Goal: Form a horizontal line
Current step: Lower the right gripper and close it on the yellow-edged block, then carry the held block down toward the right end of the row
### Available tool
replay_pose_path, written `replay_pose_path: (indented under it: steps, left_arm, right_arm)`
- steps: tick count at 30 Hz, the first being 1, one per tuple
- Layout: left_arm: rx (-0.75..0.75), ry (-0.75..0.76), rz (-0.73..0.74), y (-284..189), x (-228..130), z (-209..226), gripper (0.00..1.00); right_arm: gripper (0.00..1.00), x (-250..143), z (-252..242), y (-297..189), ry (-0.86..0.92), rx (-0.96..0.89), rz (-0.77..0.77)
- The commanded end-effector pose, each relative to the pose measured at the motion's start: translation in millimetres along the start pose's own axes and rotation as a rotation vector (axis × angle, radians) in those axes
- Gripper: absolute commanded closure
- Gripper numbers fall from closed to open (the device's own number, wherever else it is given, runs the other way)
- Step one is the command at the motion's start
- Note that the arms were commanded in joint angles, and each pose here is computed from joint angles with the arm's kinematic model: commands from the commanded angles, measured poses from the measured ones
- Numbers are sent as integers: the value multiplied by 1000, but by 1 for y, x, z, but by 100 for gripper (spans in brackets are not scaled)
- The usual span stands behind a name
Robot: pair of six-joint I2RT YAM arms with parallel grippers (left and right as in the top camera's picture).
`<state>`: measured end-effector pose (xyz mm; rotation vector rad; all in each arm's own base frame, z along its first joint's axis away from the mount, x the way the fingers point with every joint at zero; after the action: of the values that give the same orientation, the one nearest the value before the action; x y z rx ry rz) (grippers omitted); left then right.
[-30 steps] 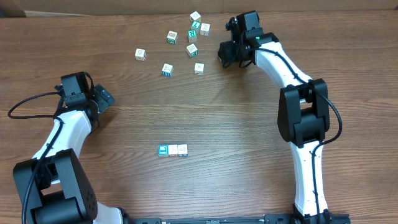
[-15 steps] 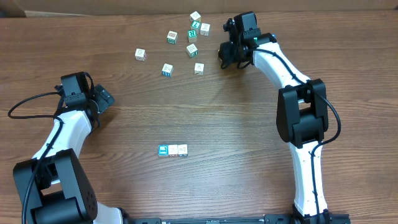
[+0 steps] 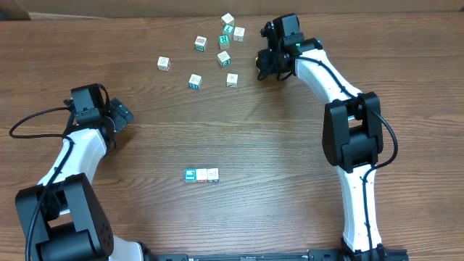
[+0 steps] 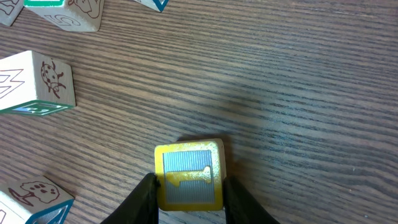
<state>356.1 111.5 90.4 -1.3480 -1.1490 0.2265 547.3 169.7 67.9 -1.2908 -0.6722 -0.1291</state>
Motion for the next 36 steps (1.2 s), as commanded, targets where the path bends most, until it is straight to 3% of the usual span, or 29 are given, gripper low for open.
replay_pose_path:
  steps: [1,7,12,17,26,36]
  left_arm:
    - [0,1,-22,-3,6,-2,0]
    - [0,1,-22,-3,6,-2,0]
    - [0,1,-22,-3,6,-2,0]
    - [0,1,-22,-3,6,-2,0]
    - [0,1,-22,-3,6,-2,0]
    - [0,1,-22,-3,6,-2,0]
  right_arm:
    - [72,20,7,-35,-7,-1,-52]
    - [74,28,16,-85,-8,2,-55]
    - [74,16,35,-119,7,111,19]
    - [75,-22,56,-129,116,259,221]
    - [75,-81,94,-151,207,275,572]
    - [74,-112,147,-166,193,259,766]
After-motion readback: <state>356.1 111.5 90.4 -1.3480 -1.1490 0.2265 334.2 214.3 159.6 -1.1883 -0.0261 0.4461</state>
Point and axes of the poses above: each gripper's point midway between its finger pads, its own y axis out along the fingers, its own z axis along the line the jaws close on, x = y × z, the point moved 5 cm from there along -y, back along the fingers, and after that the axes turned 7 degrees about -y, right-handed, at the moved point
